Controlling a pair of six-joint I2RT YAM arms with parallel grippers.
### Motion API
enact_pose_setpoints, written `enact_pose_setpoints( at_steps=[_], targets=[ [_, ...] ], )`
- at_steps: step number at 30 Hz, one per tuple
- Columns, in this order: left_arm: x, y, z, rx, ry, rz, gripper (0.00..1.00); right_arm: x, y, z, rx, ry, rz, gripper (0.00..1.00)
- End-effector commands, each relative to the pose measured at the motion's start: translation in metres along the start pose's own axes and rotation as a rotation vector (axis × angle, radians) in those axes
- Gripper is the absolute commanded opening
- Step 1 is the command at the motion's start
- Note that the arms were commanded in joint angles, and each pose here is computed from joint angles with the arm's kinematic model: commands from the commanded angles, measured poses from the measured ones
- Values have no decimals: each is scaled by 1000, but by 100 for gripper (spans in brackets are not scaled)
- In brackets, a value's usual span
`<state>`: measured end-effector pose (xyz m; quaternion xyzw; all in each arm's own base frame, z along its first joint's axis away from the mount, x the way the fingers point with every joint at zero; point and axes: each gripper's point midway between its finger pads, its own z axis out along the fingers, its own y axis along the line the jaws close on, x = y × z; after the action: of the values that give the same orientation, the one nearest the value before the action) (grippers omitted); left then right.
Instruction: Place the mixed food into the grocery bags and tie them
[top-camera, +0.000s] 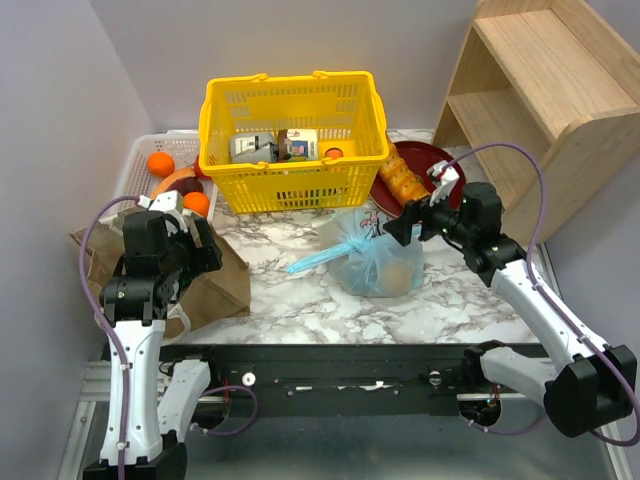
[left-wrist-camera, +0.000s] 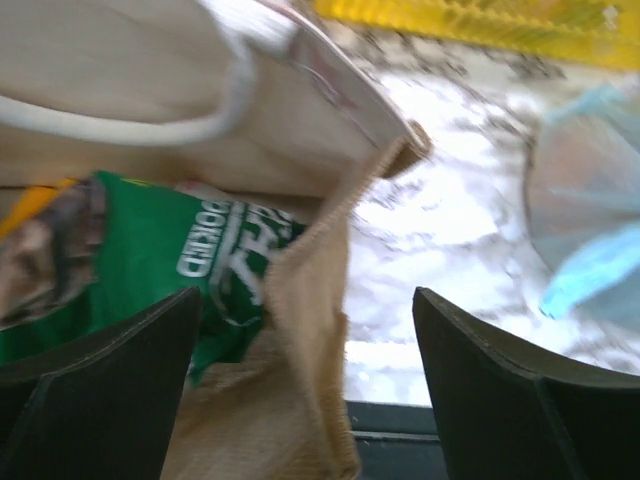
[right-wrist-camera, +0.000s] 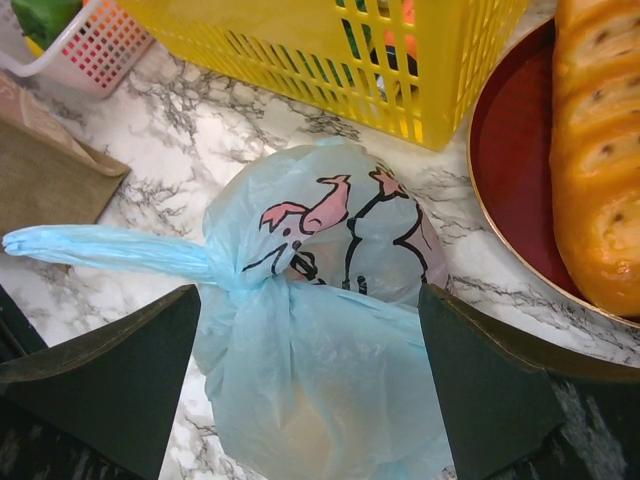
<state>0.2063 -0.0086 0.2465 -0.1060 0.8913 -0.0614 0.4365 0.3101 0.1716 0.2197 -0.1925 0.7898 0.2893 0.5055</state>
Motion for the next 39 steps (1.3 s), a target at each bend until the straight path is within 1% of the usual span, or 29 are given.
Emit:
enact_pose_setpoints(
  at_steps=[1,3,5,6,8,9,11,12,13,15,16,18,19,21,22,24,25,27,28,29,30,33,36,37,39],
  targets=[
    [19,-35,6,217,91,9,84,3,9,9,9,40,-119,98],
    [23,-40,9,247,110,20,75,7,23,16,-36,71,-212,98],
    [22,-49,12,305,102,18,63,18,25,25,-49,115,-229,98],
    [27,-61,11,381,117,12,48,19,26,29,-55,124,-260,98],
    [20,-72,14,449,80,11,32,32,29,39,-48,177,-305,98],
    [21,-75,16,472,82,0,22,37,29,43,-47,198,-348,99],
    [14,-81,22,502,48,9,17,44,37,50,-36,239,-400,99],
    [15,-82,26,511,48,11,12,51,36,56,-29,266,-421,99],
    [17,-90,27,552,68,23,9,53,37,59,-8,276,-445,99],
    [9,-98,31,586,44,46,8,64,35,67,4,314,-468,99],
    [12,-105,34,594,60,61,8,68,35,68,12,328,-476,99],
    [10,-130,30,660,46,128,7,75,31,71,38,352,-480,98],
    [13,-142,32,686,64,152,7,80,19,72,115,379,-492,95],
    [17,-170,25,754,64,225,8,82,8,71,186,407,-482,89],
    [21,-178,30,766,93,242,8,85,-1,70,233,426,-486,87],
    [26,-198,26,813,104,295,7,89,-4,70,246,443,-494,85],
    [29,-203,31,808,121,310,7,92,-7,69,258,452,-490,73],
    [27,-214,29,815,107,338,7,96,-9,70,278,461,-464,55],
    [28,-217,30,819,108,344,6,97,-10,69,291,461,-453,36],
    [25,-220,28,828,92,346,6,93,-10,67,297,449,-443,23],
    [22,-222,26,837,81,341,5,92,-9,66,304,439,-421,14],
    [15,-231,18,883,36,342,2,70,-8,58,337,374,-407,2],
    [9,-239,13,923,13,350,0,41,-16,44,390,314,-391,1],
    [11,-243,15,929,25,355,0,36,-27,37,407,314,-364,1],
    [11,-255,14,949,16,372,0,18,-36,26,424,267,-304,1]
  ],
)
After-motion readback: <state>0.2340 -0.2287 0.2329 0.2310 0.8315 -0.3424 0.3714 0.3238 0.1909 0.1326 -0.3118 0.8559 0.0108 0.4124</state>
